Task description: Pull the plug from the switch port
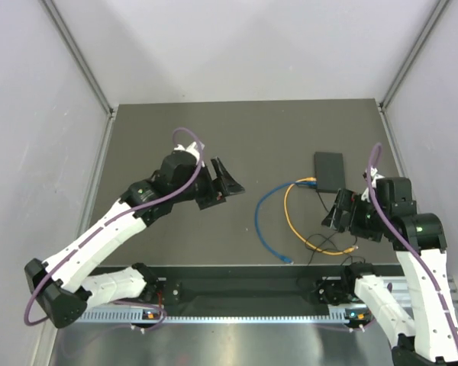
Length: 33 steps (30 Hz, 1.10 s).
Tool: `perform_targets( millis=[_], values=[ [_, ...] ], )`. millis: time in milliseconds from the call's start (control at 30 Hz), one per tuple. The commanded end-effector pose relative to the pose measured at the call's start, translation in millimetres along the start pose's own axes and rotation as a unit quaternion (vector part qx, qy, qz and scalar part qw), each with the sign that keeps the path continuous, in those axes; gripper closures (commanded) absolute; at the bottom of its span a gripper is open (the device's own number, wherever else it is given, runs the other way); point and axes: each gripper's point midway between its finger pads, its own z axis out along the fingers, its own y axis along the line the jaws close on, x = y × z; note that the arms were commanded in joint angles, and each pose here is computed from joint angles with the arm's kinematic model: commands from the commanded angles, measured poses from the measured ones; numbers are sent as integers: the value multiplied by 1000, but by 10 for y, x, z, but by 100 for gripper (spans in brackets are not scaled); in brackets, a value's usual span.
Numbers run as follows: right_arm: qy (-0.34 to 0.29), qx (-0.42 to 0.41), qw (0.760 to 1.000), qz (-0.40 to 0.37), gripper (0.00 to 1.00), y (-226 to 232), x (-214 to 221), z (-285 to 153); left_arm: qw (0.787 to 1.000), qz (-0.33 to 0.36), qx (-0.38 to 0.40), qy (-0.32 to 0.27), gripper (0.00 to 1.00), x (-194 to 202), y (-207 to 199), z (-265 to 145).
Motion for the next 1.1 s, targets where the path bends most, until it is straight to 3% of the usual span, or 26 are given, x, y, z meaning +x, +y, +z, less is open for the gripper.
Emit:
perform_targets(
  millis=[0,233,367,600,900,1067],
  values=[
    [-40,-38,998,-4,0,168,-189,-93,994,65,80,-29,18,-193,-452,43],
    [-32,-37,999,10,0,240,-353,-63,970,204,135,-18,19,-388,-877,441],
    [-28,-55,998,-1,0,357,-501,-58,958,237,163,12,19,-410,-1035,762],
    [-22,2,1000,20,0,307,-913,80,938,257,209,100,19,-313,-1162,1259],
    [-12,109,994,13,0,-60,-1227,555,928,274,184,175,19,-337,-742,1406],
    [-62,143,988,-1,0,-124,-1704,696,920,292,170,201,19,-226,-509,1408]
  ],
)
